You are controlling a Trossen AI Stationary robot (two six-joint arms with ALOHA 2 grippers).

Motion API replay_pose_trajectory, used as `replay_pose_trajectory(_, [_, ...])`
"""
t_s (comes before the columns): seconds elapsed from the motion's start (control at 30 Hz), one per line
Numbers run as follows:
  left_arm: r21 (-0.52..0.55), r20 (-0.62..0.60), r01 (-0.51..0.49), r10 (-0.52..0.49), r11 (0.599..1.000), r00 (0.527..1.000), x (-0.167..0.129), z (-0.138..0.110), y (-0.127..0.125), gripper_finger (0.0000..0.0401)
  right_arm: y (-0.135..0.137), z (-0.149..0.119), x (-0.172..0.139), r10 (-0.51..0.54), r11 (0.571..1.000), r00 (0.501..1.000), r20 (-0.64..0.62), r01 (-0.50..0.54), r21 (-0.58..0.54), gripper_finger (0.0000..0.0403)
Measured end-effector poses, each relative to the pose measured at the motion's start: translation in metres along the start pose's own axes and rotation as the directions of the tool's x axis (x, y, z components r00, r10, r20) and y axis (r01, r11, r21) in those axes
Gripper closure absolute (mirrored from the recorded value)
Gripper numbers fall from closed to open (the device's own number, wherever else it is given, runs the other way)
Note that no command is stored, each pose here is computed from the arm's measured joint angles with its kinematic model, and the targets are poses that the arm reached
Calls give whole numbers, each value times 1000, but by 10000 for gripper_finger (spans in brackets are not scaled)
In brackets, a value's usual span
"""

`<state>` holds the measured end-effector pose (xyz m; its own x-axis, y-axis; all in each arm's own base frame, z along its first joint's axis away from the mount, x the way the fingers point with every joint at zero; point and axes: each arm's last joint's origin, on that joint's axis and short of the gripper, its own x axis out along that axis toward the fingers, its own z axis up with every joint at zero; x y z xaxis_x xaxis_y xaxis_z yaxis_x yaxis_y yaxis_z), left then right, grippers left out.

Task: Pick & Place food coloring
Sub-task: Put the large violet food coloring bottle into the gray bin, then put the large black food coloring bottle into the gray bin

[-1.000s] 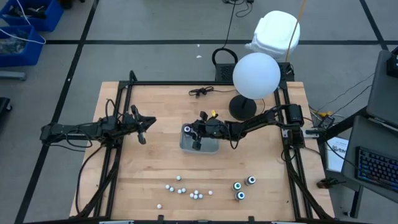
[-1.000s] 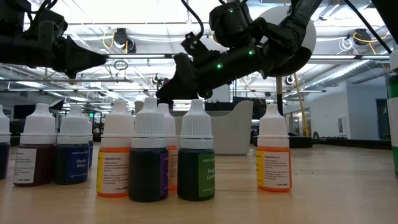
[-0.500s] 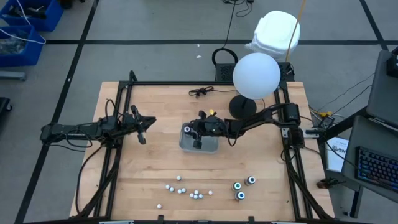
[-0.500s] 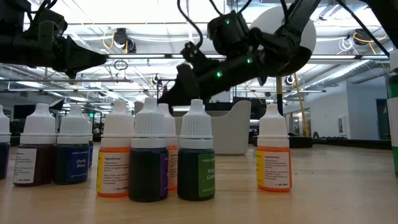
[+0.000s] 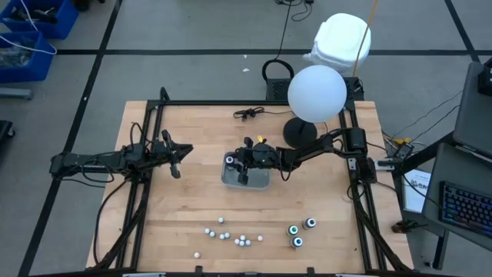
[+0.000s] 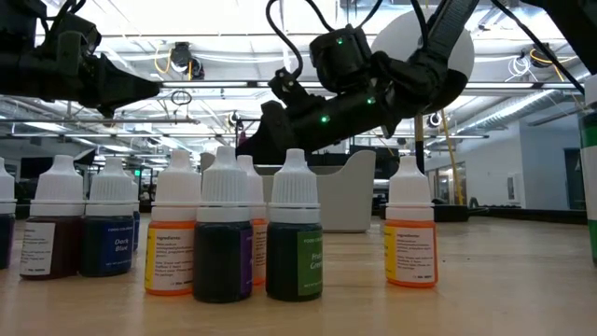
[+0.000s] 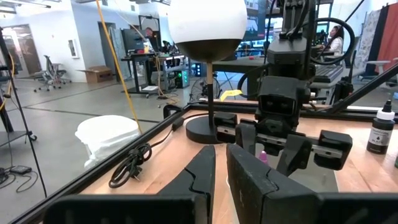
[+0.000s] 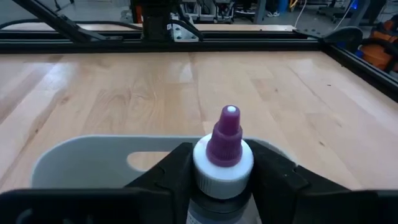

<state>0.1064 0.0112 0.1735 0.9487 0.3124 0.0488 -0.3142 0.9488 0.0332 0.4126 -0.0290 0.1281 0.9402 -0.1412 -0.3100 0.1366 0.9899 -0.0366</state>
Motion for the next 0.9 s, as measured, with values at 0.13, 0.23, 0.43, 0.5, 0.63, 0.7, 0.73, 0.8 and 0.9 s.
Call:
replay_pose_trajectory(0.13, [0,-1,0,0,1000,1000,0,0,0,354,0,2,-1,0,1000,1000,3,0,2,236])
replay_pose_trajectory(0.23, [2,-8,0,0,1000,1000,0,-1,0,354,0,3,-2,0,1000,1000,14,-1,1,212])
replay_pose_trajectory(0.43, [-6,4,0,0,1000,1000,0,0,0,354,0,12,-7,3,1000,1000,20,-3,1,171])
replay_pose_trajectory(0.5, [-6,8,0,0,1000,1000,0,1,0,354,0,13,-7,3,1000,1000,29,-3,2,162])
replay_pose_trajectory(0.63, [-5,12,0,0,1000,1000,0,1,0,354,0,13,-7,3,1000,1000,29,-4,2,150])
replay_pose_trajectory(0.7, [-4,11,1,-1,1000,1000,0,1,0,354,0,19,-11,5,1000,1000,24,-5,0,146])
replay_pose_trajectory(0.73, [-3,8,1,-1,1000,1000,0,1,0,354,0,25,-14,6,1000,999,35,-6,-5,144])
replay_pose_trajectory(0.8, [-1,2,1,-1,1000,1000,0,0,0,354,3,44,-27,-7,999,999,43,8,-37,139])
replay_pose_trajectory(0.9, [-1,2,1,-1,1000,1000,0,0,0,354,13,81,-60,-63,988,996,66,72,-134,134])
